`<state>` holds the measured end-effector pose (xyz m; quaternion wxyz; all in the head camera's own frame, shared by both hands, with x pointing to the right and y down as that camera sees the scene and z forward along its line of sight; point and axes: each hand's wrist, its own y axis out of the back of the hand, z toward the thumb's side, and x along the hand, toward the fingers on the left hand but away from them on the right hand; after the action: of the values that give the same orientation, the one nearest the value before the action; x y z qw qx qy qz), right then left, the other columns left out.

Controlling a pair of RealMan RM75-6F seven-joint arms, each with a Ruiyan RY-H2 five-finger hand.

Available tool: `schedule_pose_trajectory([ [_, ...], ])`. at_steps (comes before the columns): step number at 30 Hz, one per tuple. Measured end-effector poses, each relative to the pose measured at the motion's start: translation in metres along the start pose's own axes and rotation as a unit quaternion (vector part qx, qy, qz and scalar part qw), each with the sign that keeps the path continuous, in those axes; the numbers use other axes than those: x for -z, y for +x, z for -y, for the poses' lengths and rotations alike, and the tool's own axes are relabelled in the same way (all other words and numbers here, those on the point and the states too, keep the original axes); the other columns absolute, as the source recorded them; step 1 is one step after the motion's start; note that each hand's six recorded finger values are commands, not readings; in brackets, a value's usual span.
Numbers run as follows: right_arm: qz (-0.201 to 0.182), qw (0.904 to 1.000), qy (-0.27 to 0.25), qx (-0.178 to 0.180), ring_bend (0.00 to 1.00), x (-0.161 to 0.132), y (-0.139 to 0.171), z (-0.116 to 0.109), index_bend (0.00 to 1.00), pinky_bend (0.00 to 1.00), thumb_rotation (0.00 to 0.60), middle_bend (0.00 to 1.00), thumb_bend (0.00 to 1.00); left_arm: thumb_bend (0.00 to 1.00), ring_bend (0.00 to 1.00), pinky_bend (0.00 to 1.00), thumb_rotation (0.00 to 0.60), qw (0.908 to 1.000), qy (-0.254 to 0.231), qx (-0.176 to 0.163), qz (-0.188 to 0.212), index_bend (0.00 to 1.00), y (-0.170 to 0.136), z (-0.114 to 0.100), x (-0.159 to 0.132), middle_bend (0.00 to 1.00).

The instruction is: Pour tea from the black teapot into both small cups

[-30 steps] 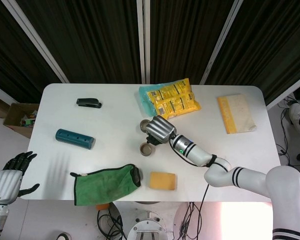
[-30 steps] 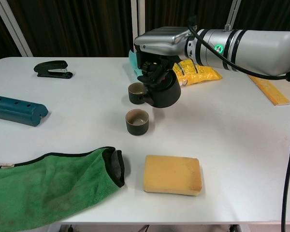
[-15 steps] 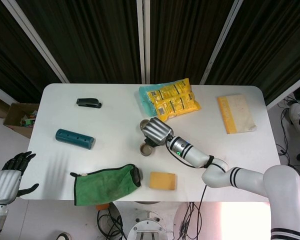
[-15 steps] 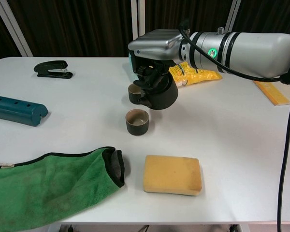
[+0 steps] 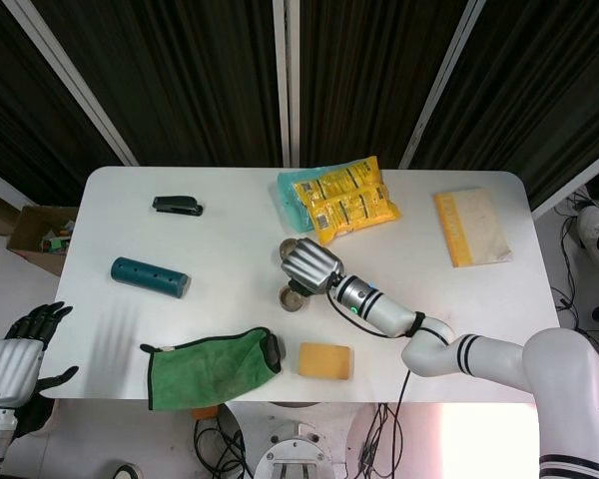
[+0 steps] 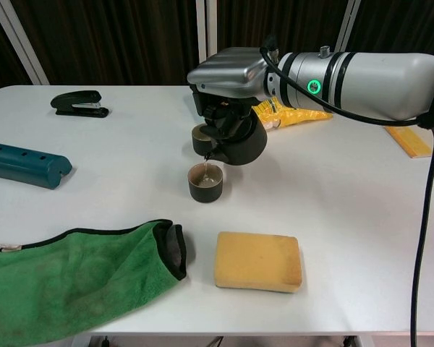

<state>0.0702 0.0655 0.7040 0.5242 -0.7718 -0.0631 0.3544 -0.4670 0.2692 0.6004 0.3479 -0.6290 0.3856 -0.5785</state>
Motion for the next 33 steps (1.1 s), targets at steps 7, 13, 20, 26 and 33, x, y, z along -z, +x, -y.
schedule_pose_trajectory([
  [7,-0.001,0.9999,0.013,0.0,1.0,-0.0015,0.0004,-0.0011,1.0,0.56,0.556,1.0,0.48,0.07,0.11,0.22,0.6,1.0,-0.001,0.001,0.001,0.15,0.0007,0.0009,-0.0007,0.12],
  [13,-0.003,0.9997,0.026,-0.002,1.0,-0.0029,-0.0001,-0.0005,1.0,0.56,0.557,1.0,0.48,0.07,0.11,0.22,0.6,1.0,-0.001,0.001,0.001,0.15,0.0007,0.0009,-0.0002,0.12],
  [20,-0.006,0.9991,0.043,-0.004,1.0,-0.0045,-0.0014,-0.0005,1.0,0.56,0.557,1.0,0.48,0.07,0.11,0.22,0.6,1.0,-0.002,0.001,0.0,0.15,0.0005,0.0008,0.0003,0.12],
  [26,-0.005,0.9989,0.047,-0.005,1.0,-0.0051,-0.0018,-0.0008,1.0,0.56,0.558,1.0,0.48,0.07,0.11,0.22,0.6,1.0,-0.002,0.001,0.001,0.15,0.0008,0.0007,0.0001,0.12],
  [33,-0.005,0.9987,0.05,-0.005,1.0,-0.0057,-0.0022,-0.0016,1.0,0.56,0.557,1.0,0.48,0.07,0.11,0.22,0.6,1.0,-0.002,0.0,0.002,0.15,0.0005,0.0,-0.0001,0.12],
])
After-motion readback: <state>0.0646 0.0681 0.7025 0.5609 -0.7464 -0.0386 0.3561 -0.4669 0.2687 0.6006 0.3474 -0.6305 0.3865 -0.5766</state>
